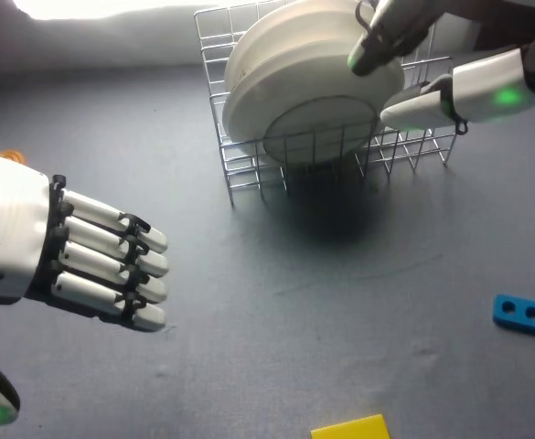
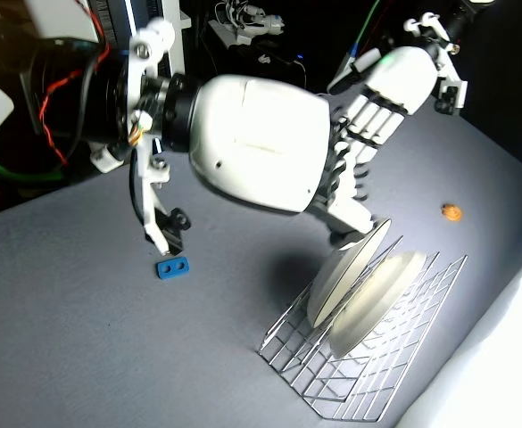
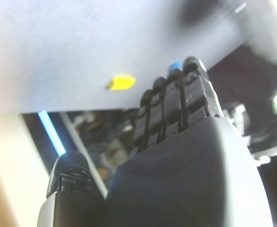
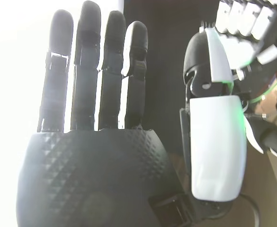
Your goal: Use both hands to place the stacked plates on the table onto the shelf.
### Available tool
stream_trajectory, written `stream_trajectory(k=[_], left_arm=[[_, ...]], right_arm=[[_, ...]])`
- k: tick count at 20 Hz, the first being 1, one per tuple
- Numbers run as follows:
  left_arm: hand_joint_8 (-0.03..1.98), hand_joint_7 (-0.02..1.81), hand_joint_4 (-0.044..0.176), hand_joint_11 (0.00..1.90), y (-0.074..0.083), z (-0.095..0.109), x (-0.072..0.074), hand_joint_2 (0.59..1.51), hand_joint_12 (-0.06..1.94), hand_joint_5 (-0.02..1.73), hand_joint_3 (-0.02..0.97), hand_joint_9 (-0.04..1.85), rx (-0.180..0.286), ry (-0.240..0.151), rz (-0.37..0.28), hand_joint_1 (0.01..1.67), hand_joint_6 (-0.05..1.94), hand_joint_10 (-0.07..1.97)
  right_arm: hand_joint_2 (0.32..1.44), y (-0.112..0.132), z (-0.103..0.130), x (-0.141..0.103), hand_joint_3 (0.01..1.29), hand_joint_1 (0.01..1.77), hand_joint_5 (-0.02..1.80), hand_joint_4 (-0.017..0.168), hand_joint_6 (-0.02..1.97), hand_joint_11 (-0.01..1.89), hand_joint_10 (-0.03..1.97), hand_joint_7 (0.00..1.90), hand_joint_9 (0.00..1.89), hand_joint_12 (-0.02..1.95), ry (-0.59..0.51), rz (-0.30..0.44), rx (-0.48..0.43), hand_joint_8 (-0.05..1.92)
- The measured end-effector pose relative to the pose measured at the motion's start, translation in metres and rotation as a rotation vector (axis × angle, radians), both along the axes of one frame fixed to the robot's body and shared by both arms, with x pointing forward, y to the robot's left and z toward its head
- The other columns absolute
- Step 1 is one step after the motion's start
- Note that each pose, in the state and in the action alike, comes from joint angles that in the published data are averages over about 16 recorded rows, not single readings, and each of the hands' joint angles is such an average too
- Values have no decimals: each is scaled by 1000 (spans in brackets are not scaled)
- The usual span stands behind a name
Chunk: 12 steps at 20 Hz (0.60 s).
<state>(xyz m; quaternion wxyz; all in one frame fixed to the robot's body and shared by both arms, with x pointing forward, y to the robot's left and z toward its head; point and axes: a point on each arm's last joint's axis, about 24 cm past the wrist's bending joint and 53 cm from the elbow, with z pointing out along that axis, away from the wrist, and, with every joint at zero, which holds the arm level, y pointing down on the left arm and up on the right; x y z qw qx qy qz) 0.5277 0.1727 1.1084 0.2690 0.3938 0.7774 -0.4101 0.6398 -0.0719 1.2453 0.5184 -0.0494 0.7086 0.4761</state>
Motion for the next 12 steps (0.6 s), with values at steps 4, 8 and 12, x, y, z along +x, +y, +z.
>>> stream_trajectory(k=[4, 8, 12], left_arm=[[18, 266, 1, 72, -4, 1, -6, 1193, 372, 230, 15, 248, 9, -1, -16, 15, 6, -60], [18, 354, 1, 92, -5, 2, -6, 1209, 512, 303, 15, 335, 10, 3, -11, 15, 7, -60], [18, 425, -1, 99, -6, 4, -4, 1219, 638, 357, 15, 405, 4, 6, -1, 15, 7, -60]], right_arm=[[1059, 2, 2, -9, 14, 824, 964, -3, 96, 570, 80, 1032, 1040, 1140, -48, 37, -12, 40], [1081, 5, 4, -16, 14, 796, 984, -3, 223, 604, 194, 1064, 1063, 1188, -84, 68, -17, 137], [1099, 9, 10, -25, 14, 773, 987, -2, 298, 618, 251, 1080, 1068, 1218, -132, 111, -17, 194]])
